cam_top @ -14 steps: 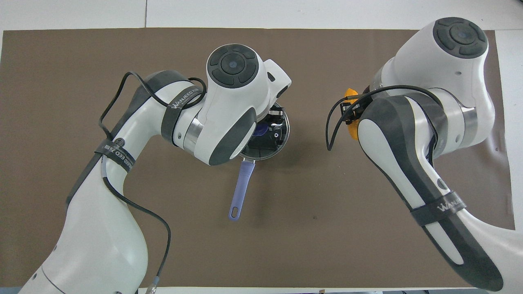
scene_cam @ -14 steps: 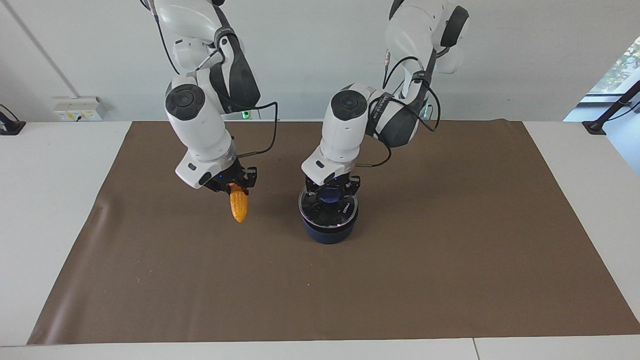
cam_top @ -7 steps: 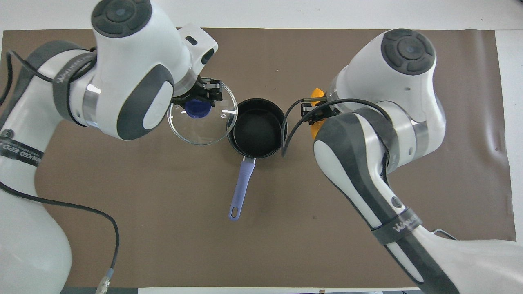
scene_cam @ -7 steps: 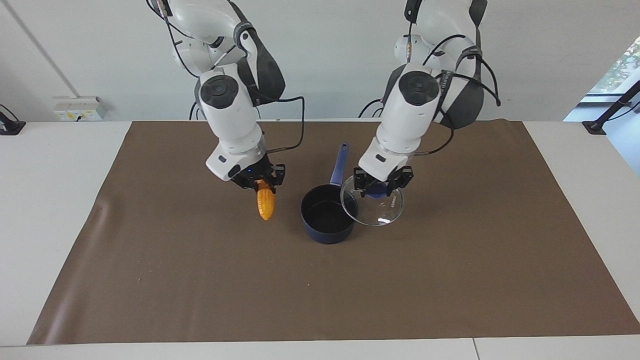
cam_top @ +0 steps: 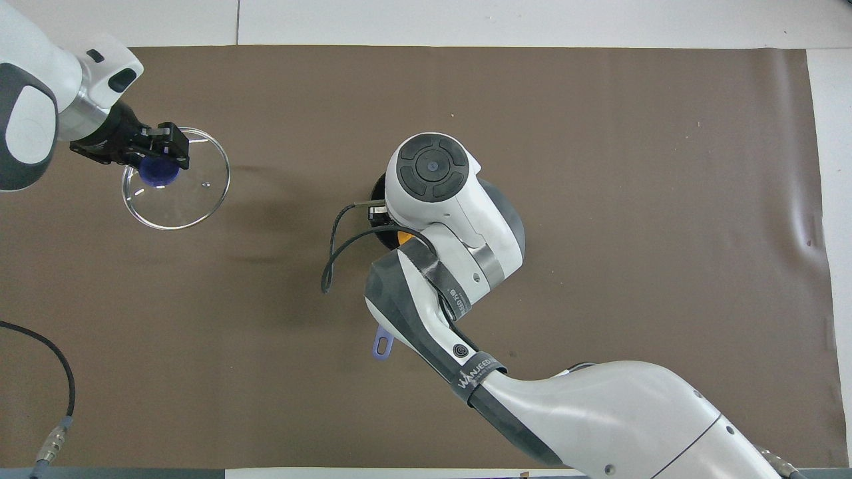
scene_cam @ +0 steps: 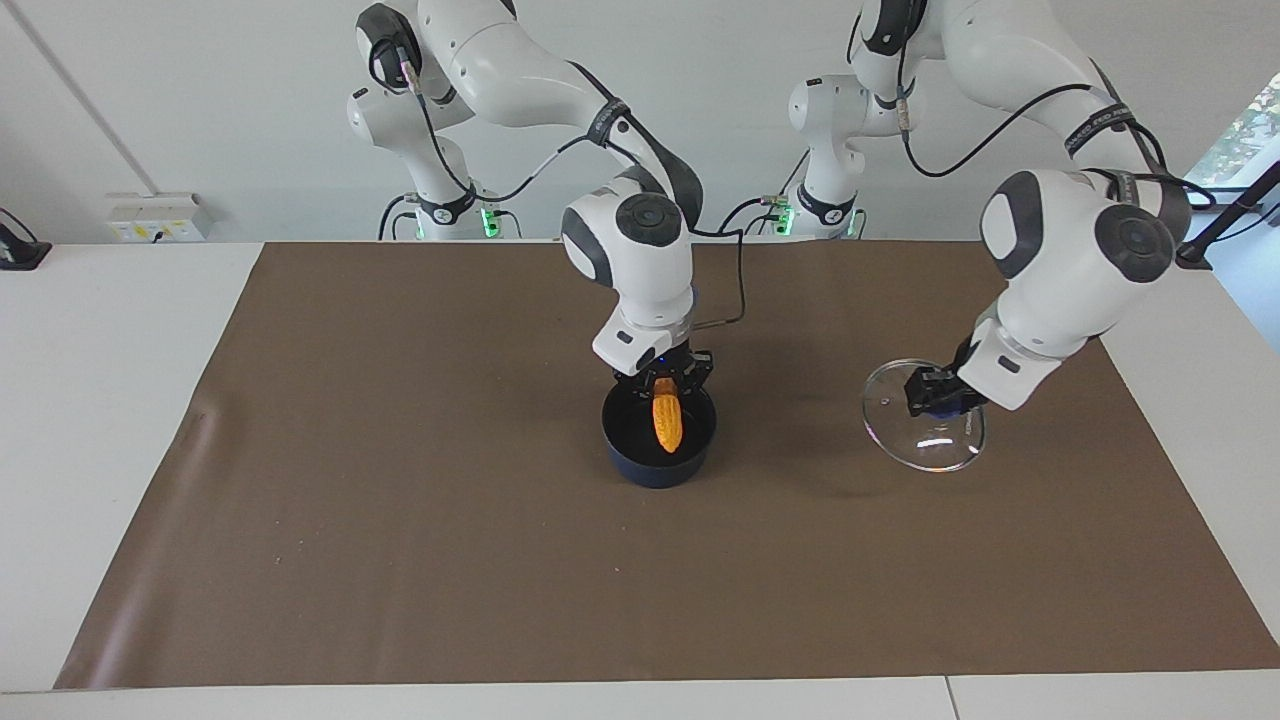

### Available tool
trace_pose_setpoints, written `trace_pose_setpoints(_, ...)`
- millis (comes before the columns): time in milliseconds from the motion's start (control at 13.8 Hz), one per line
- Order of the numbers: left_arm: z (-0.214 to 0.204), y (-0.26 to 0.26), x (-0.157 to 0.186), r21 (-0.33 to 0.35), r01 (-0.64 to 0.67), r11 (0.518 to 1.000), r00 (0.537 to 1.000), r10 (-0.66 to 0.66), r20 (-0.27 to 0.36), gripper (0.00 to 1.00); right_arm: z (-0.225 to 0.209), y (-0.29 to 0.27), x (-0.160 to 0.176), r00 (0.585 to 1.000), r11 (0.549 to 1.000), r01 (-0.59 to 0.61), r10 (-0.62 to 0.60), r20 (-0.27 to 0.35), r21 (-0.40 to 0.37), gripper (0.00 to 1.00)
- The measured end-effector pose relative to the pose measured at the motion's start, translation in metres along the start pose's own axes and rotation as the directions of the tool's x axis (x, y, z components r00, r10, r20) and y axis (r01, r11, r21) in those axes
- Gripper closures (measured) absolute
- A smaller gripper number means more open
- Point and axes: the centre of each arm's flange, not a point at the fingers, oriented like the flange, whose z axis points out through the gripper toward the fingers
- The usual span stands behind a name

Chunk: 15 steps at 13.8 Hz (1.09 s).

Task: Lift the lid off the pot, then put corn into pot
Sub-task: 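Lower the corn into the pot with the right gripper while the left lowers the lid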

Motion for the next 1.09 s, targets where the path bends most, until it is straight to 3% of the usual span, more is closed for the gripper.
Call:
trace_pose_setpoints(218, 0.055, -0.058, -0.021, 0.0, -0.014, 1.0, 0.999, 0.014, -0.033, 0.33, 0.01, 0.004, 0.0, 1.0, 1.0, -0.005, 0.005, -0.002, -0.001, 0.59)
trace_pose_setpoints(508, 0.102, -0.075, -0.042, -0.002, -0.01, 1.0, 1.0, 0.01, -0.005, 0.33, 0.015, 0.008, 0.004, 0.999, 1.0, -0.011, 0.013, -0.043, 0.025, 0.59)
trace_pose_setpoints(581, 0.108, -0.074, -0.044, -0.003, -0.012, 1.0, 1.0, 0.012, -0.003, 0.33, 0.015, 0.008, 0.005, 0.999, 1.0, -0.012, 0.013, -0.046, 0.026, 0.54)
trace_pose_setpoints(871, 0.122, -0.073, -0.05, -0.001, -0.013, 1.0, 1.0, 0.013, -0.011, 0.33, -0.013, 0.019, 0.018, 0.998, 1.0, -0.022, 0.022, -0.061, 0.005, 0.08)
trace_pose_setpoints(944, 0.122, -0.072, -0.051, -0.001, -0.013, 1.0, 1.0, 0.013, -0.016, 0.33, -0.03, 0.027, 0.025, 0.997, 0.999, -0.029, 0.028, -0.065, -0.016, 0.0)
trace_pose_setpoints(1089, 0.122, -0.072, -0.052, 0.0, -0.014, 1.0, 1.0, 0.014, -0.02, 0.33, -0.071, 0.064, 0.043, 0.995, 0.996, -0.078, 0.075, -0.067, -0.046, 0.0)
